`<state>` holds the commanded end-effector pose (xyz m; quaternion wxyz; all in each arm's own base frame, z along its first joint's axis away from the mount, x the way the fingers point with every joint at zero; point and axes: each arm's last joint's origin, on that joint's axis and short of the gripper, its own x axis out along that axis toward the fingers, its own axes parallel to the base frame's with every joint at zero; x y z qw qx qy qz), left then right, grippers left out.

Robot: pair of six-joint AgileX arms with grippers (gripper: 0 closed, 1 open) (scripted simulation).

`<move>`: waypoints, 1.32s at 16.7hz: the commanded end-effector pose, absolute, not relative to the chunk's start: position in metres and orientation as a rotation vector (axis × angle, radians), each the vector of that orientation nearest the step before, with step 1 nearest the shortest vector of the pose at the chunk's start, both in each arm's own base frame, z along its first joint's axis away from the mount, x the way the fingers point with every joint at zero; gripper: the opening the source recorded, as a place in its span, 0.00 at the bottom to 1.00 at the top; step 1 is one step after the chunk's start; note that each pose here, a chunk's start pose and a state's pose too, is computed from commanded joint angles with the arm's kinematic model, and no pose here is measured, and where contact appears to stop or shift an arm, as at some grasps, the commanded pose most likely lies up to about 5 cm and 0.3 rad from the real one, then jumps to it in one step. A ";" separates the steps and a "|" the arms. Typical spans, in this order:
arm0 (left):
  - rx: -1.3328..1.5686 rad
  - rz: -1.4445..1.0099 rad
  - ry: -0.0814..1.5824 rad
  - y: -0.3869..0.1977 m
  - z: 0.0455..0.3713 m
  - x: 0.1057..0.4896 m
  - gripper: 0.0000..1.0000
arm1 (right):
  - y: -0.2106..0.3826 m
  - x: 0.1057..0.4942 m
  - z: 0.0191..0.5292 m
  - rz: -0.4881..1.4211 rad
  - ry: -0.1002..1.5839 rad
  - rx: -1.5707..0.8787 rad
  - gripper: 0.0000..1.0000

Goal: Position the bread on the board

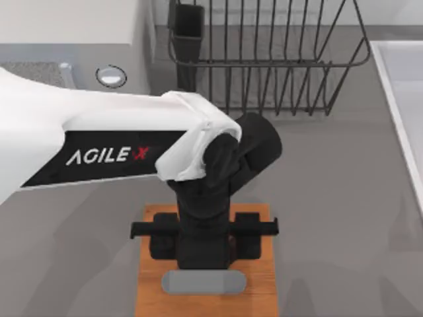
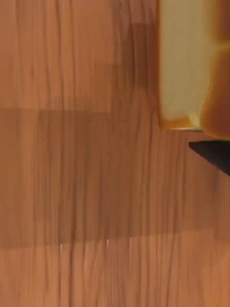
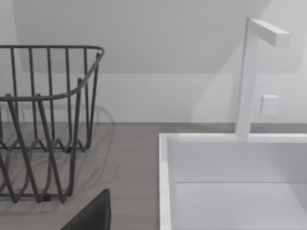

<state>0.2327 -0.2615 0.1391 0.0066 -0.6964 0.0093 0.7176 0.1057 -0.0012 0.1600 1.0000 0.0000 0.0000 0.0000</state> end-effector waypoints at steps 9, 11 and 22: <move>-2.179 2.245 0.029 -0.262 0.139 0.233 0.45 | -0.001 0.106 0.160 0.000 0.000 0.000 1.00; -2.179 2.245 0.029 -0.262 0.139 0.233 0.60 | -0.001 0.106 0.160 0.000 0.000 0.000 1.00; -2.179 2.245 0.029 -0.262 0.139 0.233 1.00 | -0.001 0.106 0.160 0.000 0.000 0.000 1.00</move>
